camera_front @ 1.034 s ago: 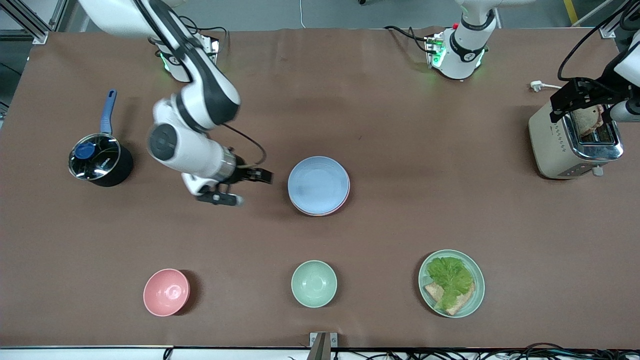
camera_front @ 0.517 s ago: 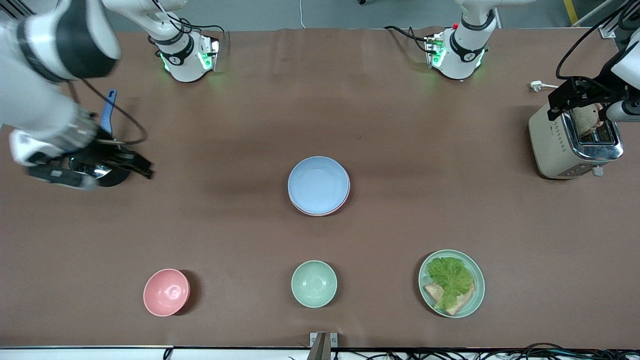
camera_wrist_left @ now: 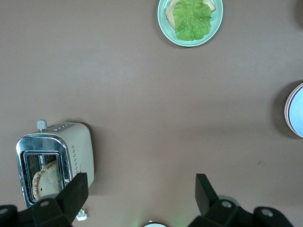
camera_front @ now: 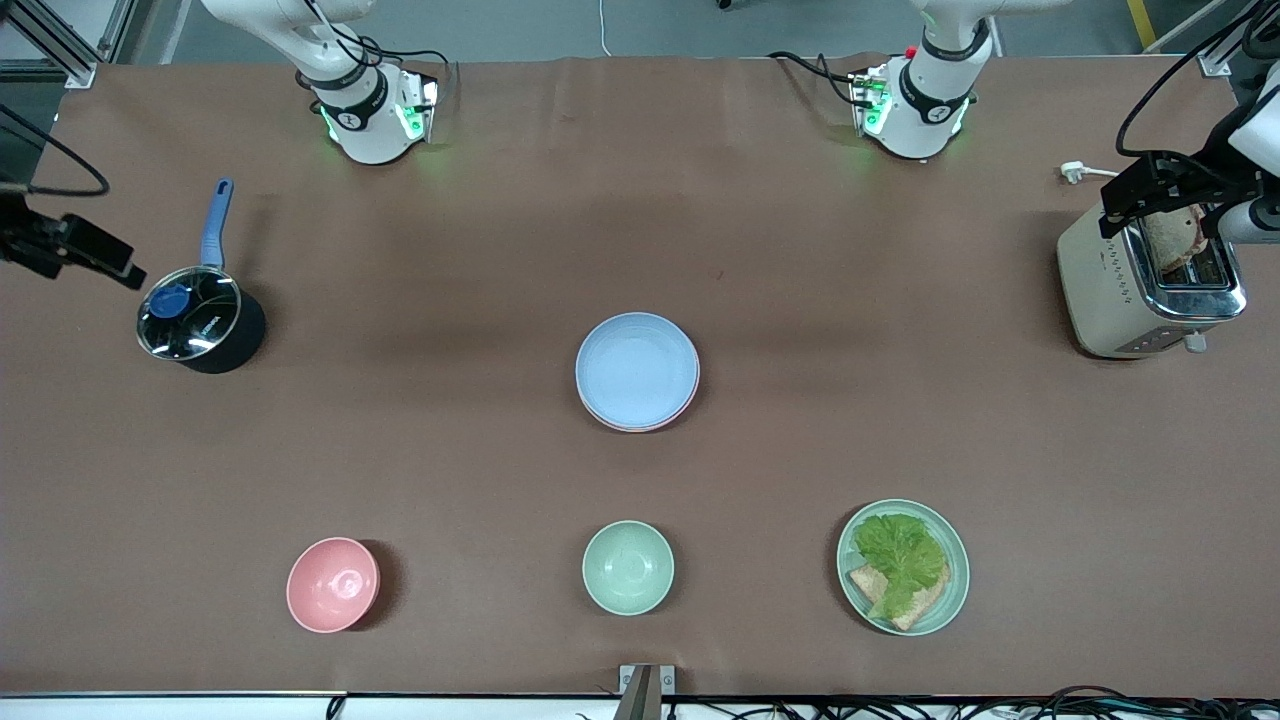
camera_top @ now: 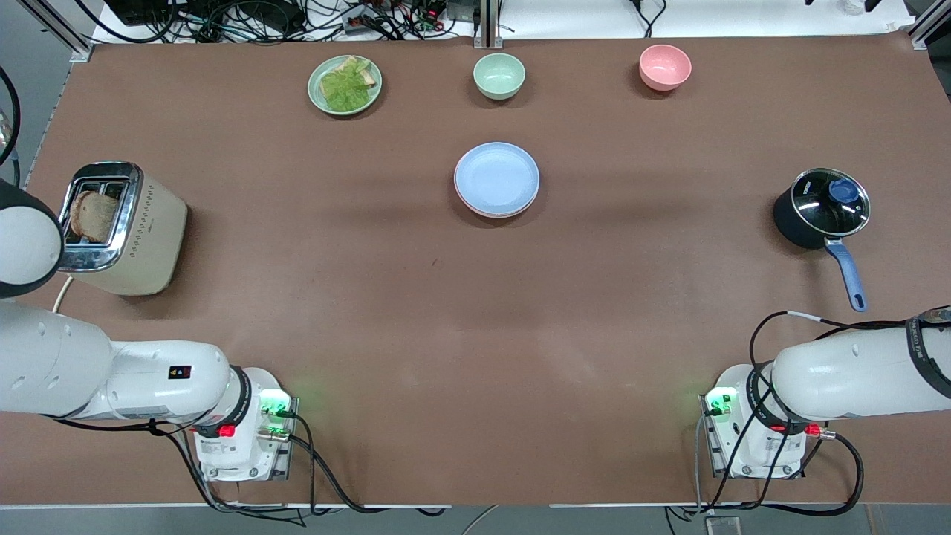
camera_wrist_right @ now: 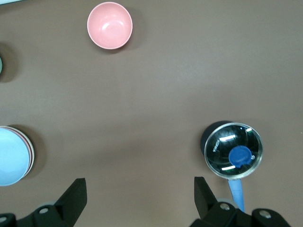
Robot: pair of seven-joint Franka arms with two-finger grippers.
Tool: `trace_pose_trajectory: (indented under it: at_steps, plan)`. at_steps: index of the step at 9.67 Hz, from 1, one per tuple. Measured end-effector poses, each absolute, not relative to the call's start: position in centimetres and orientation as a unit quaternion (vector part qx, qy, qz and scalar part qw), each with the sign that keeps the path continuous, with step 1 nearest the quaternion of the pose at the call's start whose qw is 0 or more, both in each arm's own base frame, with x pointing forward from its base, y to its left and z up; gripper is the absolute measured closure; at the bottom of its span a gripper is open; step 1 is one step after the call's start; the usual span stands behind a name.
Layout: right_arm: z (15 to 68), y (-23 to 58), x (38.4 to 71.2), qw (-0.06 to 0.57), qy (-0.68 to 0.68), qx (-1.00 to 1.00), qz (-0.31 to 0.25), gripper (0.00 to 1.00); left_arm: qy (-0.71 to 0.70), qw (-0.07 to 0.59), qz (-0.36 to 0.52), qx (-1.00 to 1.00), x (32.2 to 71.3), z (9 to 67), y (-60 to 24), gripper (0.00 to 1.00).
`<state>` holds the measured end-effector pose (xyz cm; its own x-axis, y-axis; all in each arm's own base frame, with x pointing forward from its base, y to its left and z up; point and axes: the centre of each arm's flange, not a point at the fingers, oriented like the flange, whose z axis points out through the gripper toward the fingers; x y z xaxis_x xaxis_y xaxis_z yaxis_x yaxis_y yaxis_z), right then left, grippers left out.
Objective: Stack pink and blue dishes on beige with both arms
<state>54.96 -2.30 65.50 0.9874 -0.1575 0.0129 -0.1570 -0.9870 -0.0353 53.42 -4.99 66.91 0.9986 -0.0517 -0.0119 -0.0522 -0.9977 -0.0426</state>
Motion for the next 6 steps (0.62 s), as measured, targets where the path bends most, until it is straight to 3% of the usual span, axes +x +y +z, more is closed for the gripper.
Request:
trace_pose_trajectory:
  at_steps: [2, 6]
  plan:
    - [67.5, -2.9, 54.7, 0.015, 0.072, -0.997, -0.017, 0.00, 0.026, 0.021, 0.006, -0.999, 53.4, 66.9, -5.0, 0.00]
    - [65.7, -6.7, 55.3, -0.011, 0.059, -0.998, 0.003, 0.00, 0.026, 0.021, 0.000, -0.999, 53.5, 67.4, -5.0, 0.00]
